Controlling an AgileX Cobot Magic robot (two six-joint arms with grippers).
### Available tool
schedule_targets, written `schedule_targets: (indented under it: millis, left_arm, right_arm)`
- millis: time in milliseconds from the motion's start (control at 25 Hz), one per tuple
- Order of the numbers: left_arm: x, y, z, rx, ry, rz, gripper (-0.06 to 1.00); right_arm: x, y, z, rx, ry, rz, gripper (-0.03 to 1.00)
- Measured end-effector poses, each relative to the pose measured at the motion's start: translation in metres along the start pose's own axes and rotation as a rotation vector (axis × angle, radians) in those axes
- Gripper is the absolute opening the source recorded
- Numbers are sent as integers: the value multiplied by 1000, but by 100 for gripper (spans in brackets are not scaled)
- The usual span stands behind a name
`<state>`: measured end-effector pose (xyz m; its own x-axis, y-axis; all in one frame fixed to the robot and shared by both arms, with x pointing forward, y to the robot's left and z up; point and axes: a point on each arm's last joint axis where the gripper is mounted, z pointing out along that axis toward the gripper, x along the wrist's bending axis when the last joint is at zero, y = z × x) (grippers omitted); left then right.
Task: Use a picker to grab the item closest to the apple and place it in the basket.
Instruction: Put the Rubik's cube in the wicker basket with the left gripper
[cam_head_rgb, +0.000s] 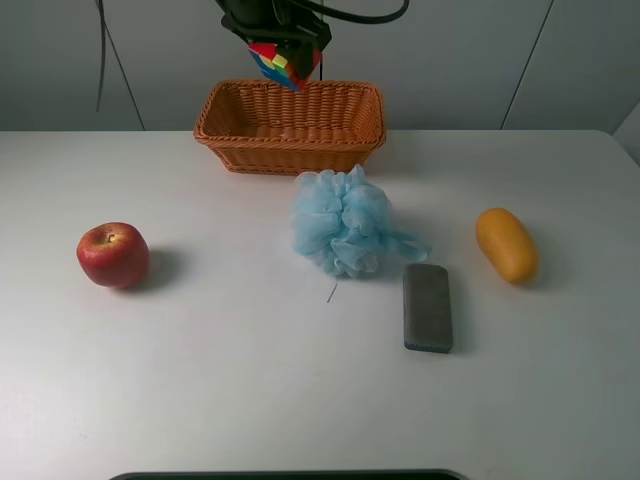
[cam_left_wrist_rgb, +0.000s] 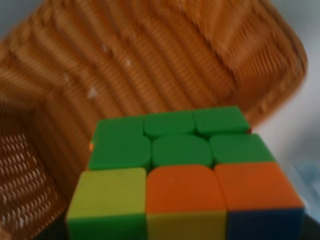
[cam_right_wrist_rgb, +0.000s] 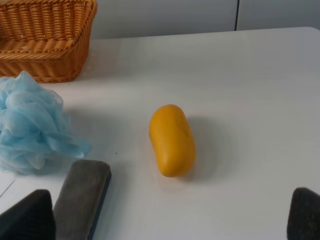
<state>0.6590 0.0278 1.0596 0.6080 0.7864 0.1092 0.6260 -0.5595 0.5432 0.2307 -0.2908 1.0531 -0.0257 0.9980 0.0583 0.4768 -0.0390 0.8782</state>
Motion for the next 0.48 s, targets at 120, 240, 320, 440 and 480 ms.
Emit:
schedule_targets:
  millis: [120,240,320,440,480]
  left_arm:
    - [5,5,30,-44,18,-2,56]
    - [10,3,61,-76,35,-3,56]
    - [13,1,77,-101,40,-8,56]
    - [18,-2,96,-134,49,-13,56]
    - [19,-4,102,-136,51,-15,56]
  right_arm:
    - [0,0,0,0,0,0,70]
    - [0,0,0,0,0,2,70]
    - [0,0,0,0,0,2,70]
    - [0,0,0,0,0,4,70]
    - [0,0,0,0,0,4,70]
